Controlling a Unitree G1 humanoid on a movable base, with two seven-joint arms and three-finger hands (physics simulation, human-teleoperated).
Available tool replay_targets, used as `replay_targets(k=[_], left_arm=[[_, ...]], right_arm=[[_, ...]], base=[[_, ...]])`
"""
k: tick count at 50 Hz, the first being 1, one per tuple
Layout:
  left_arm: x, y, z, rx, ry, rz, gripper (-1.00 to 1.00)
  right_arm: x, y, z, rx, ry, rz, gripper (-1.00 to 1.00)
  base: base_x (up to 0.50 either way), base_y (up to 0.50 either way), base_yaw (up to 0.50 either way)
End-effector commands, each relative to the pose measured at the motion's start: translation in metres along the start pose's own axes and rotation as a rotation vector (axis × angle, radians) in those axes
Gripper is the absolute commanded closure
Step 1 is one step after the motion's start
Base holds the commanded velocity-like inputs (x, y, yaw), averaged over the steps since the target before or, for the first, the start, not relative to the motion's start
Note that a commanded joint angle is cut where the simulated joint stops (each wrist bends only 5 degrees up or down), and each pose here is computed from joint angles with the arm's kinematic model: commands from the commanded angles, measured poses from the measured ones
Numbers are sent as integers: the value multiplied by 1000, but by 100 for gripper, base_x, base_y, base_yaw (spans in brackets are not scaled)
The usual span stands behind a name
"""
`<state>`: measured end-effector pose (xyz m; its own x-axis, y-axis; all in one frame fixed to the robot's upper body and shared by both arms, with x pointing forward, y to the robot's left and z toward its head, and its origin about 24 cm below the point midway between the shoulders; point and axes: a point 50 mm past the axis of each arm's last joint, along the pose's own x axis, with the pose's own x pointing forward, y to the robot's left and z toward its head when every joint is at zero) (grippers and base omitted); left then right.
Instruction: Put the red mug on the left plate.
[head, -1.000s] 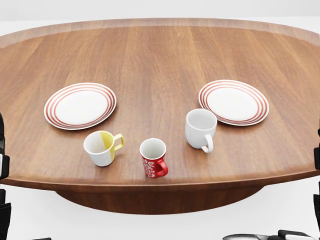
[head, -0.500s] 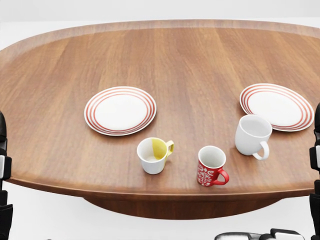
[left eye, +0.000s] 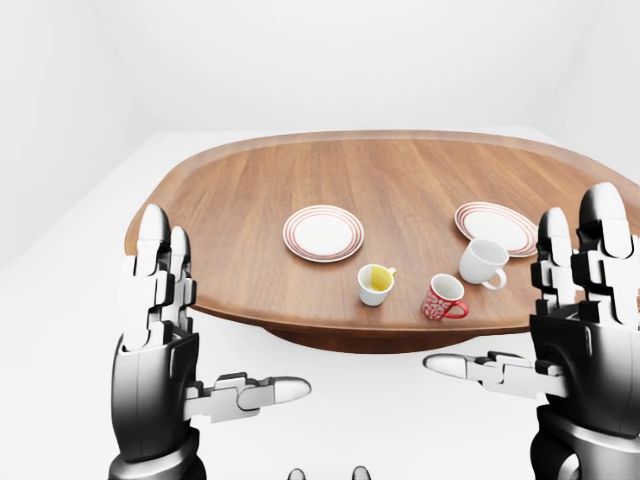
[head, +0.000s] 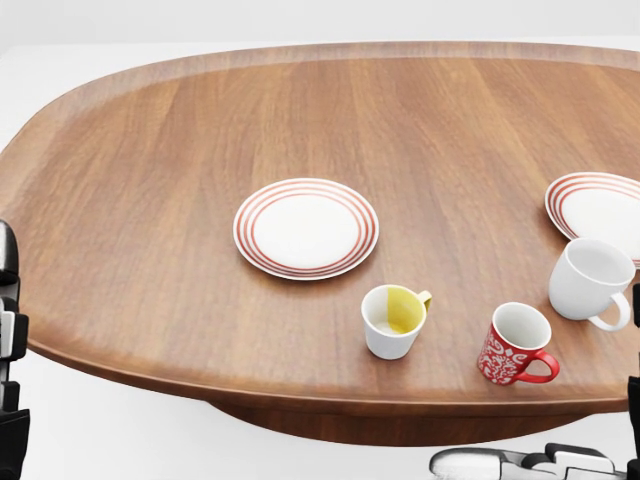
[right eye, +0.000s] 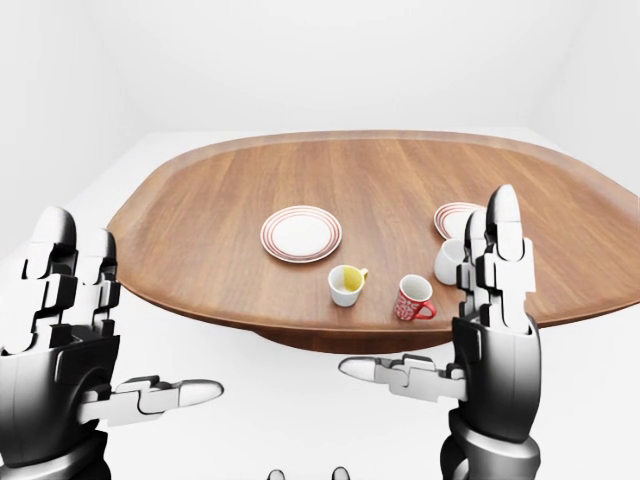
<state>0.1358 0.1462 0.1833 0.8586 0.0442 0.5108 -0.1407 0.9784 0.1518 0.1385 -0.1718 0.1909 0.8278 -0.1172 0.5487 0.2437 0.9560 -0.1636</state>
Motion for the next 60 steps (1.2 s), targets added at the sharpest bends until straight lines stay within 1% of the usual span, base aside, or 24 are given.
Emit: replay_targets(k=[1, 2, 3, 4, 6, 24, 26, 36, 41, 46, 52, 60], left_arm=[[0, -2, 0, -5, -2, -7, -100], [0, -2, 0, -6, -2, -8, -100], [0, -1, 0, -6, -2, -7, -100], [0, -1, 0, -7, -3, -5, -100], [0, -1, 1, -9, -4, -5, -100], [0, -1, 1, -10, -6, -9, -100], [0, -1, 0, -10, -1, -8, -100], [-1, -2, 0, -9, 4, -14, -100], [-1, 0, 0, -12, 5, -11, -100], [1, 2, -1, -25, -7, 0, -100], [0, -2, 1, -18, -10, -14, -100], [-2, 0, -1, -17, 8, -8, -100]], right_arm=[[2, -3, 1, 24, -15, -16, -100], [1, -1, 0, 40, -11, 38, -100], [-4, 1, -2, 83, 12, 106, -100], [-8, 1, -4, 115, 37, 136, -100], [-10, 2, -5, 122, 49, 143, -100], [-8, 1, -4, 85, 41, 111, -100], [-8, 2, -4, 57, 46, 105, -100], [-7, 2, -4, 61, 43, 105, -100], [-5, 0, -3, 69, 21, 89, -100], [-6, -1, -3, 68, 30, 91, -100], [-8, -4, -5, 61, 44, 88, -100], [-8, -3, -5, 58, 51, 93, -100]], base=[[0, 0, 0], [0, 0, 0], [0, 0, 0], [38, 0, 0], [50, 0, 0], [50, 0, 0], [50, 20, 0], [50, 24, 0], [50, 24, 0], [50, 24, 0], [51, 23, 0], [52, 19, 0]])
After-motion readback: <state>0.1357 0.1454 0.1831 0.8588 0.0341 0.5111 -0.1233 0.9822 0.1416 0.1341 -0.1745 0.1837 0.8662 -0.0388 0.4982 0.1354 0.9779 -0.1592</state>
